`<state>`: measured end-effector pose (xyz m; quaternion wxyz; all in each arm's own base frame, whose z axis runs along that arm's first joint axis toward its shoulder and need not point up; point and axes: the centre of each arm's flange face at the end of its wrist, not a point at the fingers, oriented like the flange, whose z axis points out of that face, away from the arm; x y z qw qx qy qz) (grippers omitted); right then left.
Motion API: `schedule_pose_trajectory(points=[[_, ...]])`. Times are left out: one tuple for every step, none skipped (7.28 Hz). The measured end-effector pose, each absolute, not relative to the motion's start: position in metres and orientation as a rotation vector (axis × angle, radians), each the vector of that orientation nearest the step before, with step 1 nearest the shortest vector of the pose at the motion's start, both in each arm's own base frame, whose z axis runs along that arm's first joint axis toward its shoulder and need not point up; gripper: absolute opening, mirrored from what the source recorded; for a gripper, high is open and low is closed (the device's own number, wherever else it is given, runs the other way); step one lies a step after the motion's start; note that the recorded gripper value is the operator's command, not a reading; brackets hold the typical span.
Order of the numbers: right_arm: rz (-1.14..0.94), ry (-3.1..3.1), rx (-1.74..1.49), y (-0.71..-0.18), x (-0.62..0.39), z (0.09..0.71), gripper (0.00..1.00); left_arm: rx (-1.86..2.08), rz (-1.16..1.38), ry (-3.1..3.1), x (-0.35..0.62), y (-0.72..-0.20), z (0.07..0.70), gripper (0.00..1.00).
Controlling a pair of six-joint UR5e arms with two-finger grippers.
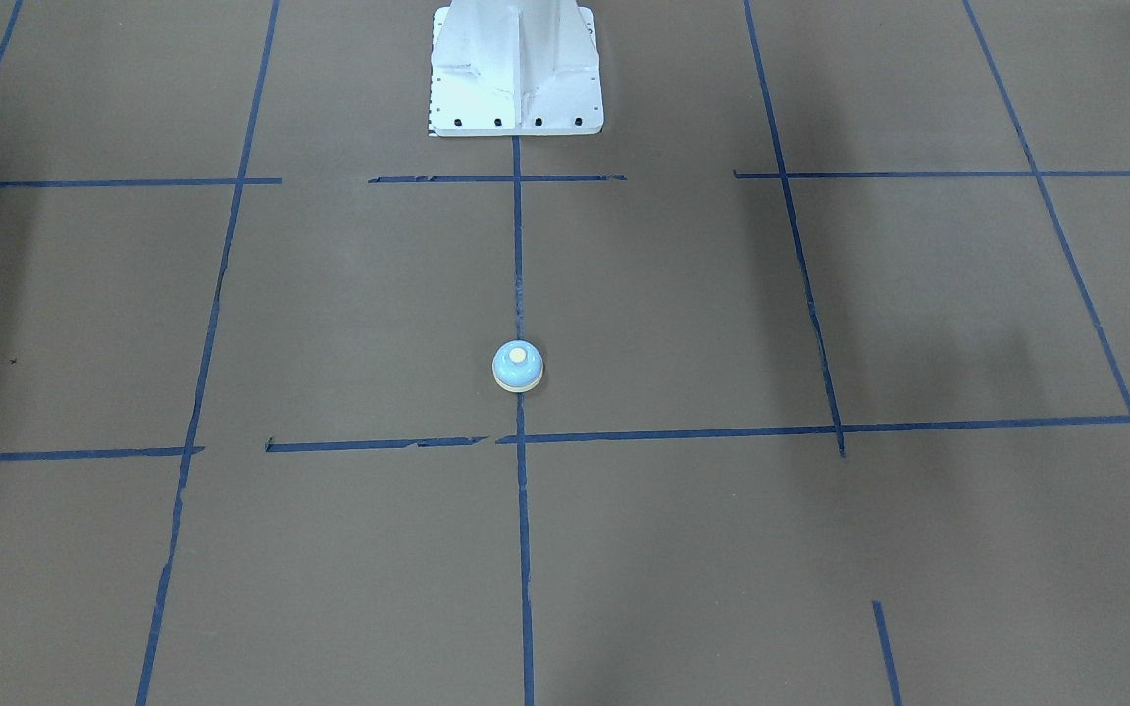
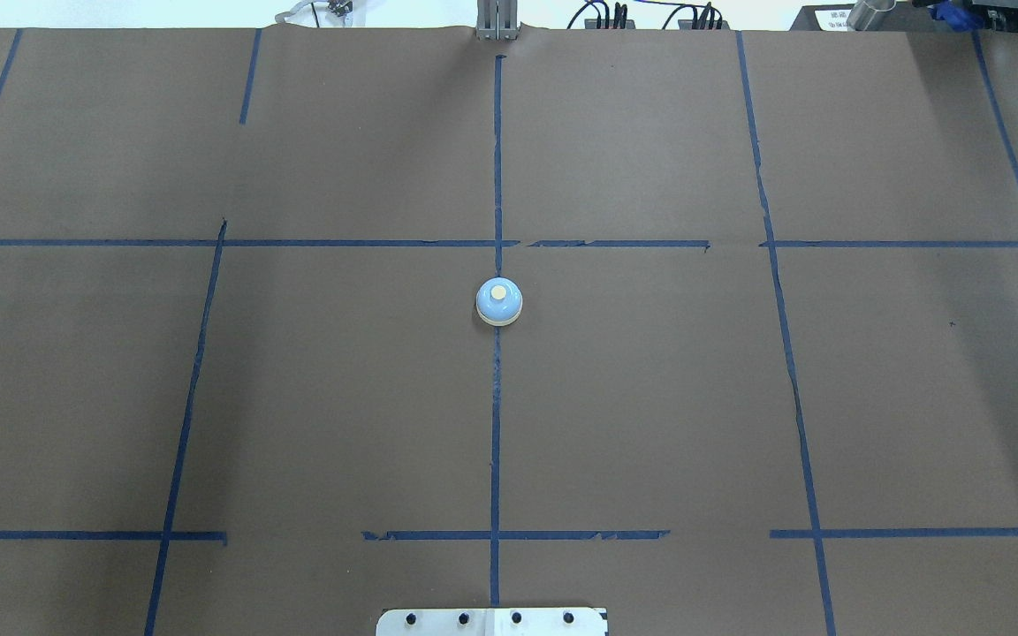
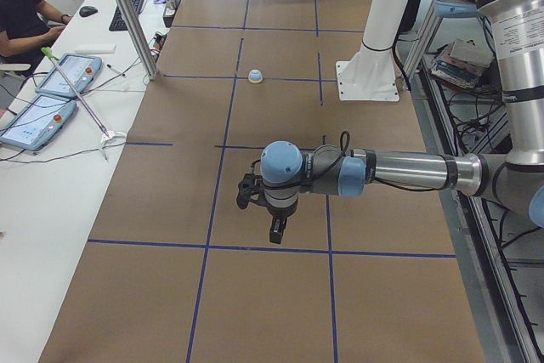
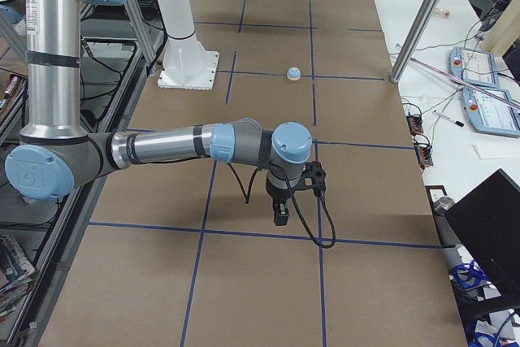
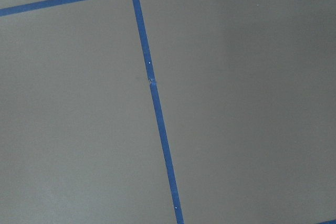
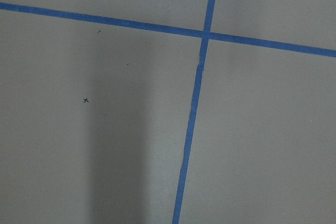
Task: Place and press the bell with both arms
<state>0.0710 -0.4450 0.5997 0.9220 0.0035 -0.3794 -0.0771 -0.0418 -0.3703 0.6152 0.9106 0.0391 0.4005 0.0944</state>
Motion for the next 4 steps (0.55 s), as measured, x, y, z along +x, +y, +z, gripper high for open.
schedule_pose_trajectory(points=[[-0.159, -0.781, 0.008, -0.4450, 0.0709, 0.6003, 1.00, 0.091, 0.215, 0.823, -0.0421, -0.3704, 0.6146, 1.00], [-0.161, -0.789, 0.010, -0.4450, 0.0703, 0.6002, 1.00, 0.100, 0.238, 0.817, -0.0424, -0.3703, 0.6151, 1.00], [-0.166, -0.797, 0.014, -0.4451, 0.0697, 0.5996, 1.00, 0.098, 0.245, 0.813, -0.0425, -0.3709, 0.6159, 1.00], [-0.171, -0.802, 0.018, -0.4452, 0.0694, 0.5993, 1.00, 0.078, 0.237, 0.812, -0.0427, -0.3724, 0.6162, 1.00]])
